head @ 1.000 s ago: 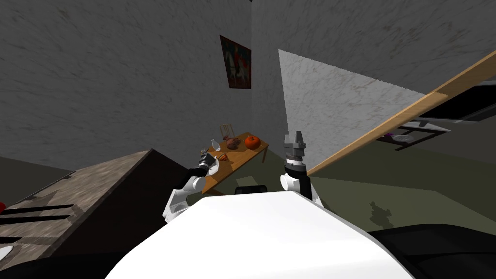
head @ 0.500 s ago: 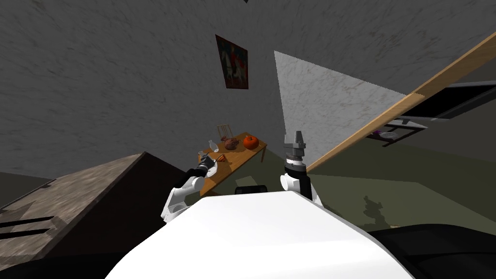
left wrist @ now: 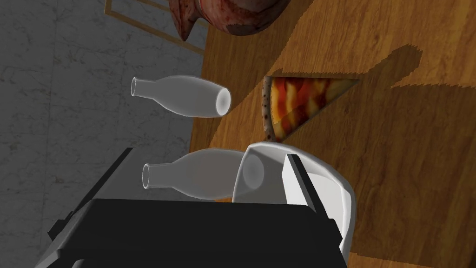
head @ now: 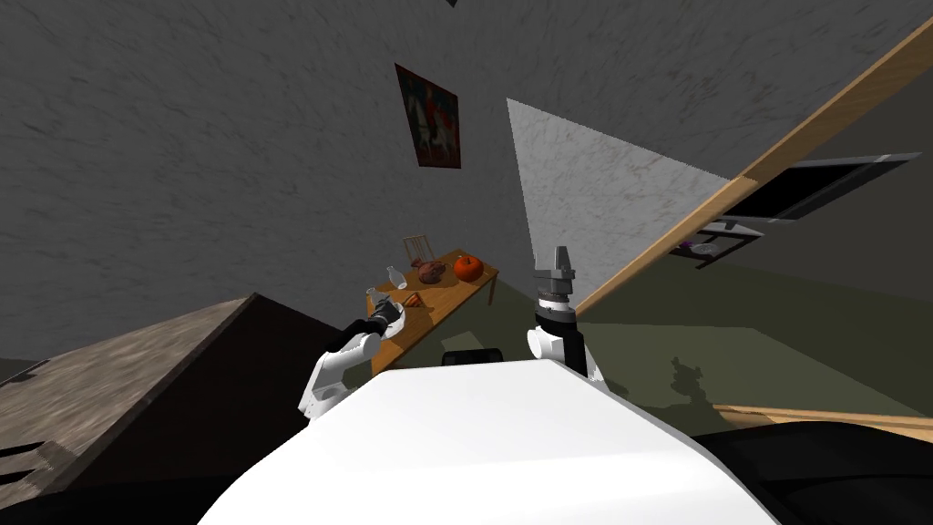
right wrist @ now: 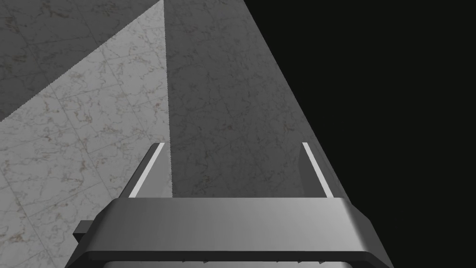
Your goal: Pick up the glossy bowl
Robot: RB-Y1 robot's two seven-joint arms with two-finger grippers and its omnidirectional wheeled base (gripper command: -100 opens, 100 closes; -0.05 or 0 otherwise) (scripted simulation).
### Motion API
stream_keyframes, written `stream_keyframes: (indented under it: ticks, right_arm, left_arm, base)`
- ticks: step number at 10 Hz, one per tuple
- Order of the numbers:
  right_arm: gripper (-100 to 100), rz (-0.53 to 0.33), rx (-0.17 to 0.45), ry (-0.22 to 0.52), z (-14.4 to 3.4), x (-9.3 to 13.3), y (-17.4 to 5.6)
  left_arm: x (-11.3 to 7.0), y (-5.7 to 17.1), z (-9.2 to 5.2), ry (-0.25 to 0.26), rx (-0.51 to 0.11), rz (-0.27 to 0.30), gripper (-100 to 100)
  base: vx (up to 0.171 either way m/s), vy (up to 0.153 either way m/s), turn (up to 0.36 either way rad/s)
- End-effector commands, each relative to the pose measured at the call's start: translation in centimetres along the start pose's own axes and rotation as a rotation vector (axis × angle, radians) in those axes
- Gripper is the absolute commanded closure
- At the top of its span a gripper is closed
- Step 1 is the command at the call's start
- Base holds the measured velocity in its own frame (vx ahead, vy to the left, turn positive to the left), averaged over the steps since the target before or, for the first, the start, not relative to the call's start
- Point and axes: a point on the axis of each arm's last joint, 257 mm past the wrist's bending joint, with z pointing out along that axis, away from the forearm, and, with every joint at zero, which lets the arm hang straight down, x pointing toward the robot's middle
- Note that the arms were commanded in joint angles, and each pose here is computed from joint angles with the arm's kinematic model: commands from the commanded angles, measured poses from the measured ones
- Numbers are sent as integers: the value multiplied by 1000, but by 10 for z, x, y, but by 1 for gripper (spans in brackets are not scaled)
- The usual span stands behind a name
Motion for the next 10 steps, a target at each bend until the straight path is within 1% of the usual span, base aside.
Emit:
stream_keyframes:
  ticks: [1,2,3,5,6,7,8,9,10]
  right_arm:
    - [0,0,0,0,0,0,0]
    - [0,0,0,0,0,0,0]
    - [0,0,0,0,0,0,0]
    - [0,0,0,0,0,0,0]
    - [0,0,0,0,0,0,0]
    - [0,0,0,0,0,0,0]
    - [0,0,0,0,0,0,0]
    - [0,0,0,0,0,0,0]
    - [0,0,0,0,0,0,0]
  left_arm:
    - [-9,8,0,-24,-31,-5,-100]
    - [-27,17,1,-66,-68,-12,-100]
    - [-28,19,0,-68,-75,-12,-100]
    - [-65,38,-1,-154,-146,-26,-100]
    - [-66,41,-2,-158,-159,-26,-100]
    - [-85,52,-5,-203,-199,-34,-100]
    - [-85,52,-5,-203,-199,-34,-100]
    - [-103,62,-9,-247,-238,-41,-100]
    - [-103,62,-9,-247,-238,-41,-100]
  base:
    - [4,7,-47]
    - [5,5,-101]
    - [4,7,-60]
    - [7,5,-128]
    - [5,8,-65]
    - [6,8,-88]
    - [4,6,-42]
    - [5,2,-105]
    - [3,5,-52]
